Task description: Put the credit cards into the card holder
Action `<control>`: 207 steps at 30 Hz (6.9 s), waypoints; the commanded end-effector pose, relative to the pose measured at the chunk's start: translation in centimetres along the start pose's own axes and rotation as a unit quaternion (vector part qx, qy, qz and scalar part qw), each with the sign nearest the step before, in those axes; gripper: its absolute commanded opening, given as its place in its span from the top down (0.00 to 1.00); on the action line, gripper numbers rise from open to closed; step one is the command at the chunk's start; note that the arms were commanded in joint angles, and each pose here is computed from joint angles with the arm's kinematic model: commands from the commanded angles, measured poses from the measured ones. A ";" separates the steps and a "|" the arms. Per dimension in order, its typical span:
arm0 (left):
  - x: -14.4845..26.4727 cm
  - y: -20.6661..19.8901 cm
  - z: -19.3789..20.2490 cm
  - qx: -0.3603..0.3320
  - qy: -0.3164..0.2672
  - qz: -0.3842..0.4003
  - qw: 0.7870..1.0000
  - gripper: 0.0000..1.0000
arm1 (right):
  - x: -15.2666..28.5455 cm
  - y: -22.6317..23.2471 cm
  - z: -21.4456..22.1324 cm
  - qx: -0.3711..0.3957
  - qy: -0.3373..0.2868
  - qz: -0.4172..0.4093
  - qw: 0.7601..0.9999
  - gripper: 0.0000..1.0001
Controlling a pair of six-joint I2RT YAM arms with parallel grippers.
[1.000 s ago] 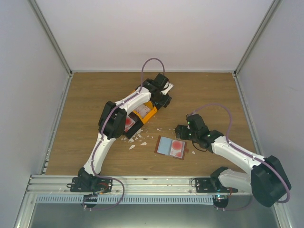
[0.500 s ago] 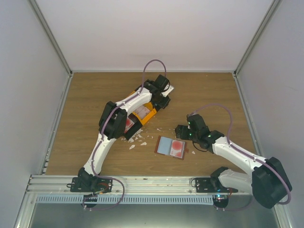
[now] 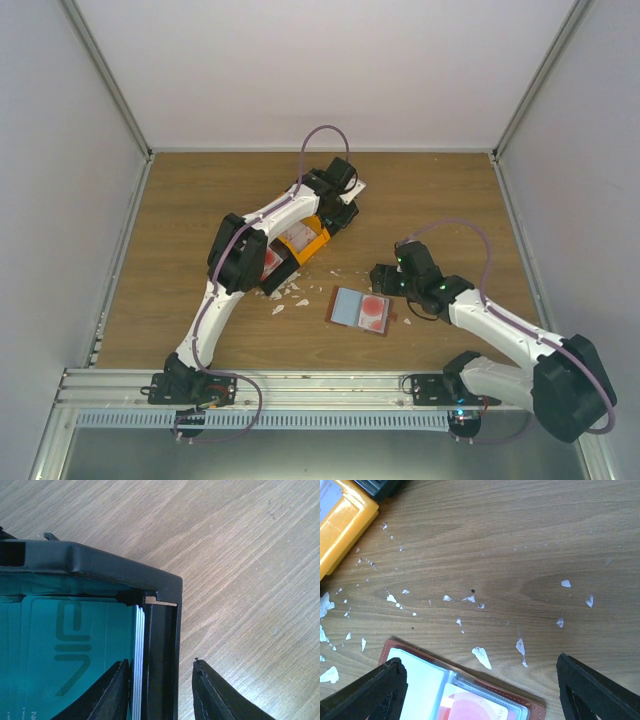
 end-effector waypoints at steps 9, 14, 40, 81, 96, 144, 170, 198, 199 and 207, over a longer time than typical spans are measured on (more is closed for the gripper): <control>3.7 -1.1 -1.7 -0.004 -0.031 0.023 0.999 0.62 | 0.3 -0.5 -0.3 -0.006 -0.009 0.013 1.000 0.18; 3.6 -1.2 -1.4 -0.004 -0.028 0.024 0.999 0.65 | 0.3 -0.6 -0.3 -0.005 -0.010 0.015 1.000 0.18; 5.8 -0.4 -2.2 0.006 -0.053 -0.005 0.999 0.93 | 0.5 -0.5 -0.5 -0.006 -0.012 0.013 1.000 0.18; 2.9 -2.0 -0.7 -0.006 -0.018 0.033 0.999 0.64 | 0.4 -0.4 -0.6 -0.010 -0.010 0.016 1.000 0.18; 3.2 -1.6 -0.8 0.007 -0.020 0.018 1.000 0.78 | 0.4 -0.5 -0.4 -0.009 -0.009 0.015 1.000 0.18; 10.8 0.0 -3.1 0.033 -0.098 -0.058 0.993 1.00 | 2.4 1.1 -2.9 -0.010 -0.043 -0.012 0.999 0.17; 35.8 -11.5 1.8 0.170 -0.243 0.426 0.855 1.00 | 18.1 12.1 -9.7 -0.046 -0.178 -0.436 0.881 0.32; 27.1 -9.1 12.4 0.254 -0.168 0.303 0.903 0.41 | 13.9 7.8 -2.6 -0.071 -0.093 -0.366 0.923 0.99; 26.1 -9.2 13.2 0.249 -0.160 0.301 0.907 0.41 | 13.2 6.9 -1.8 -0.076 -0.083 -0.344 0.932 1.00; 18.9 -9.7 17.8 0.245 -0.098 0.240 0.934 0.48 | 7.7 2.8 5.9 -0.104 0.058 -0.252 0.960 0.99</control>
Point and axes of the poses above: each gripper's point midway between its finger pads, its own x axis back along the fingers, its own y axis along the line the jaws close on, z = x × y, the point moved 4 cm from there along x, back along the fingers, and after that the axes turned 1 degree about x, right-handed, at the moved point
